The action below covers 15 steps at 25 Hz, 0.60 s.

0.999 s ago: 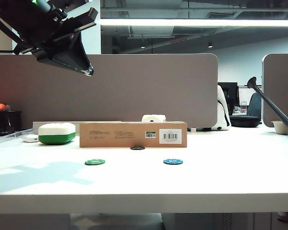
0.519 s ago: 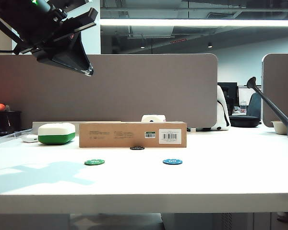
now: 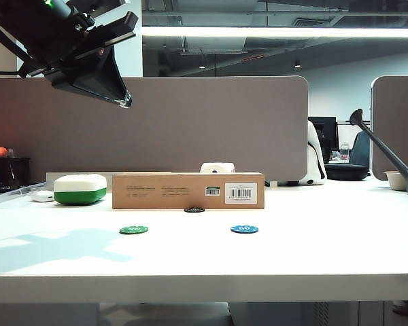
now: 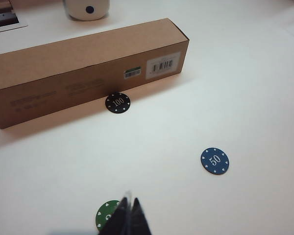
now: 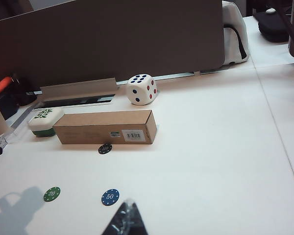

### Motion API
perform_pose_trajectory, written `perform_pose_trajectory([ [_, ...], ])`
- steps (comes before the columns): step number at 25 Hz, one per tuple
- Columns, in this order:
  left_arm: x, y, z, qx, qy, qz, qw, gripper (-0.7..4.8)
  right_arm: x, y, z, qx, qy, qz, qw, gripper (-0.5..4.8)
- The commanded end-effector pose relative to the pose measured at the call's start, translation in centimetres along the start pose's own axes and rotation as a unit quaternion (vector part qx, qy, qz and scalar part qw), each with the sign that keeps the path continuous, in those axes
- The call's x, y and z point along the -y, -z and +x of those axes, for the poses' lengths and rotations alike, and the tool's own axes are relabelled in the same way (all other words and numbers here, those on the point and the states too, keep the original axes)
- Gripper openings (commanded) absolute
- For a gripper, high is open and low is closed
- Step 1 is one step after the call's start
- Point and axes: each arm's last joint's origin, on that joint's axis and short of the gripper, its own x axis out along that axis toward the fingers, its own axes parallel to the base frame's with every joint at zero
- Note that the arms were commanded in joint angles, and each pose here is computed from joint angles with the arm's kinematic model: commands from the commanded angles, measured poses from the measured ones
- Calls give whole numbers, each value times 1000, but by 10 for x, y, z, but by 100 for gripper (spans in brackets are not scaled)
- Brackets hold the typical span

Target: Push the chip with the highest value in the row forward next to the rectangular box.

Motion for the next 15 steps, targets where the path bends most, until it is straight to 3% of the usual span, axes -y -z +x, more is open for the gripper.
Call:
perform_pose_trajectory([
  [1,0,-2,-1,7,2,2,1000,-5,0,-2,0,6,0,-12,1000,-5],
  [8,0,-2,-1,6,2,2,1000,-5,1,1,2,8,16,-24,1000,-5],
  [15,0,-2,-1,6,2,2,1000,-5,21,32,24,72,185,0,980,-5],
])
